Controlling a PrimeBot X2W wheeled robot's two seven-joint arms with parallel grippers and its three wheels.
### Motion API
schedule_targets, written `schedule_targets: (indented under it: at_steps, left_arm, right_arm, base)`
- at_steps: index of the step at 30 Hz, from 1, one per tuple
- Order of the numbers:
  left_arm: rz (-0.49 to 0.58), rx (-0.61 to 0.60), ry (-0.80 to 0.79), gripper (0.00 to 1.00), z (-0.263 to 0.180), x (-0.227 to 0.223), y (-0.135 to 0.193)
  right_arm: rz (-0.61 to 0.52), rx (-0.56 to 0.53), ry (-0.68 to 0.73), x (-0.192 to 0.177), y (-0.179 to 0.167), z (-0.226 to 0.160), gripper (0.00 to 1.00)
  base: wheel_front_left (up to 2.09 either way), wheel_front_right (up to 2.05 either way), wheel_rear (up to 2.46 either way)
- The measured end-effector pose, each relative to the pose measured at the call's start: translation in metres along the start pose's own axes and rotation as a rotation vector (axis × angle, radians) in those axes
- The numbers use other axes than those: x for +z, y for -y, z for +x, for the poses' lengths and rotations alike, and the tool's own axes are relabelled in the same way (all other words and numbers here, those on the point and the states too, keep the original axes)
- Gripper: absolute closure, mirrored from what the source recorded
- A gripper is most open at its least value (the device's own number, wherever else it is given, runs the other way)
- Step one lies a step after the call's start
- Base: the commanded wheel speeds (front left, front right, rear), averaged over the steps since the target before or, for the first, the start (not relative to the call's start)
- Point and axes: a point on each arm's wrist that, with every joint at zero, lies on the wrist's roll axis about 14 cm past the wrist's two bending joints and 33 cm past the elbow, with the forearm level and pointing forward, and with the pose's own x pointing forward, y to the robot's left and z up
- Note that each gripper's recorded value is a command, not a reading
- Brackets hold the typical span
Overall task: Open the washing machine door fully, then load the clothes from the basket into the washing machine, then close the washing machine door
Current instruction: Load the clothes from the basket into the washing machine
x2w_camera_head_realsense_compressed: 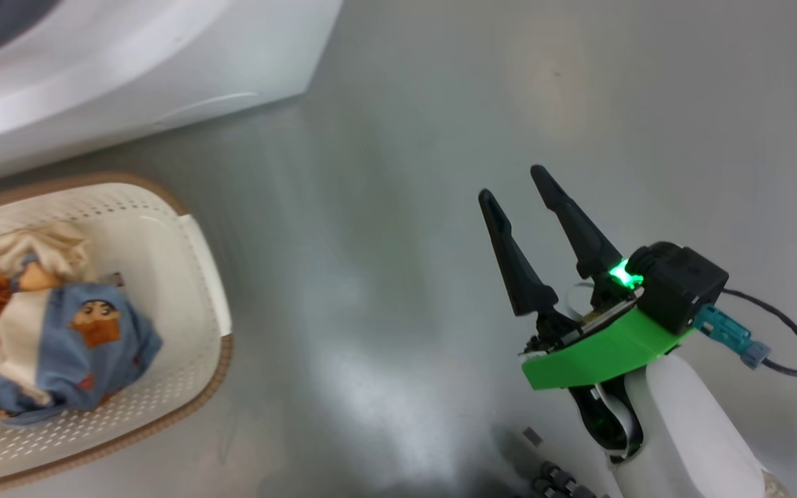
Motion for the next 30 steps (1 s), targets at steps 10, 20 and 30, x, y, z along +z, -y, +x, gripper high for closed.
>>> schedule_targets:
  at_steps: [10,20,30]
  left_arm:
    - [0.032,0.042,0.222,1.0,0.035,0.024,-0.001]
    - [-0.018,0.002,0.109,1.0,0.048,-0.026,0.008]
    - [-0.017,-0.009,0.143,0.0,0.037,-0.015,0.01]
  right_arm:
    - [-0.007,-0.037,-0.024,-0.007,0.016,0.0,0.0]
    - [0.002,-0.038,-0.041,-0.017,0.017,0.003,0.0]
    - [0.002,-0.028,-0.024,-0.012,0.013,0.008,0.0]
  base:
    - [0.0,0.0,0.0]
    - [0.0,0.0,0.0]
    - [0.0,0.0,0.0]
